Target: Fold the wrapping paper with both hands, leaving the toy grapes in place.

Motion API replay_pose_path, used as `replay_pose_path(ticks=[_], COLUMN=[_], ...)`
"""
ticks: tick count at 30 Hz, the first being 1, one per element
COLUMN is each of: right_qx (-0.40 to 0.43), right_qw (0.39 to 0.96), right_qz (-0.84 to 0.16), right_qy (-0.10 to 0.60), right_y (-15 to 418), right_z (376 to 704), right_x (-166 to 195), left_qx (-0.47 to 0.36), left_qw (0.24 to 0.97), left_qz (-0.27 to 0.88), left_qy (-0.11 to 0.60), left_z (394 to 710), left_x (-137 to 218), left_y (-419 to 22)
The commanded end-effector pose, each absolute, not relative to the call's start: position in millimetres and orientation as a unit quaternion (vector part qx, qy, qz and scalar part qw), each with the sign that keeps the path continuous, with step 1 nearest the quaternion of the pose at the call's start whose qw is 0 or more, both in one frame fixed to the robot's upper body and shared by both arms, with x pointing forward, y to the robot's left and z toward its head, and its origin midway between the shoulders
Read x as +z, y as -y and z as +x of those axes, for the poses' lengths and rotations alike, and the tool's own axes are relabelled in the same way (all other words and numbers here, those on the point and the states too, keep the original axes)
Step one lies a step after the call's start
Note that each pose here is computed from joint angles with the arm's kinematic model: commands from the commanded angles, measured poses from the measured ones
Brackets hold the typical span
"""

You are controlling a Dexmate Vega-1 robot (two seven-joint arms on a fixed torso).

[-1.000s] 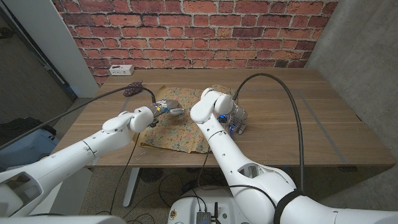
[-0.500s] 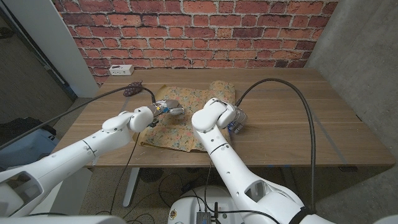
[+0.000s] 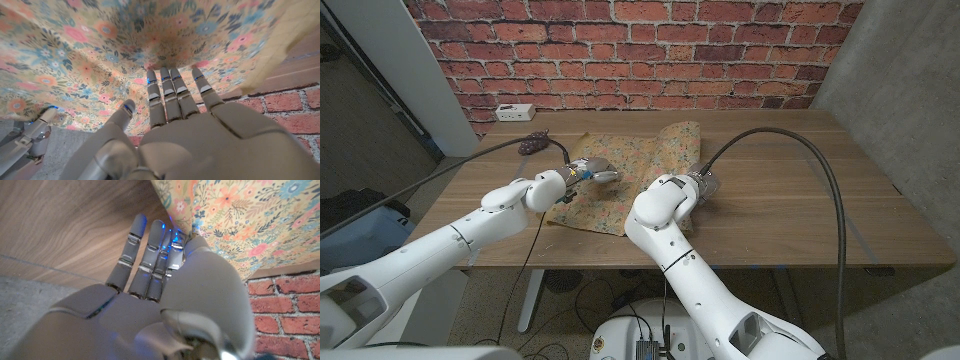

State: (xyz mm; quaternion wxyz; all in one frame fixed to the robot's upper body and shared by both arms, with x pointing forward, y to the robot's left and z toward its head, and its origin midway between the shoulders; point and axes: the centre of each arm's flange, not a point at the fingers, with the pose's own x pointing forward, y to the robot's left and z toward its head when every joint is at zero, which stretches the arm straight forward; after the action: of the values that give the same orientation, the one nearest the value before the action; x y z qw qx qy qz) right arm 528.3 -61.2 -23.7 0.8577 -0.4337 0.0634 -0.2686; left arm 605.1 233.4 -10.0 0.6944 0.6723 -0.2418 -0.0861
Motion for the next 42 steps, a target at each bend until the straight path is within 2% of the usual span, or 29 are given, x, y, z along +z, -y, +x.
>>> replay_pose_path(ticks=[1, 15, 28, 42], right_qx=[-0.432, -0.371, -0.298, -0.283], right_qw=[0.784, 0.731, 0.651, 0.610], right_qz=[-0.444, -0.571, -0.698, -0.740], right_qy=[0.042, 0.033, 0.010, 0.021], right_y=[87, 90, 65, 46], right_z=[481, 470, 488, 492], right_x=[5, 21, 35, 47], left_qx=[-0.094, -0.108, -0.137, -0.147], left_qw=[0.692, 0.696, 0.706, 0.697], left_qz=[0.664, 0.660, 0.635, 0.654], left_qy=[0.265, 0.261, 0.281, 0.254], left_z=[600, 604, 605, 606], left_x=[-4, -7, -5, -3], left_y=[-228, -226, -222, -217])
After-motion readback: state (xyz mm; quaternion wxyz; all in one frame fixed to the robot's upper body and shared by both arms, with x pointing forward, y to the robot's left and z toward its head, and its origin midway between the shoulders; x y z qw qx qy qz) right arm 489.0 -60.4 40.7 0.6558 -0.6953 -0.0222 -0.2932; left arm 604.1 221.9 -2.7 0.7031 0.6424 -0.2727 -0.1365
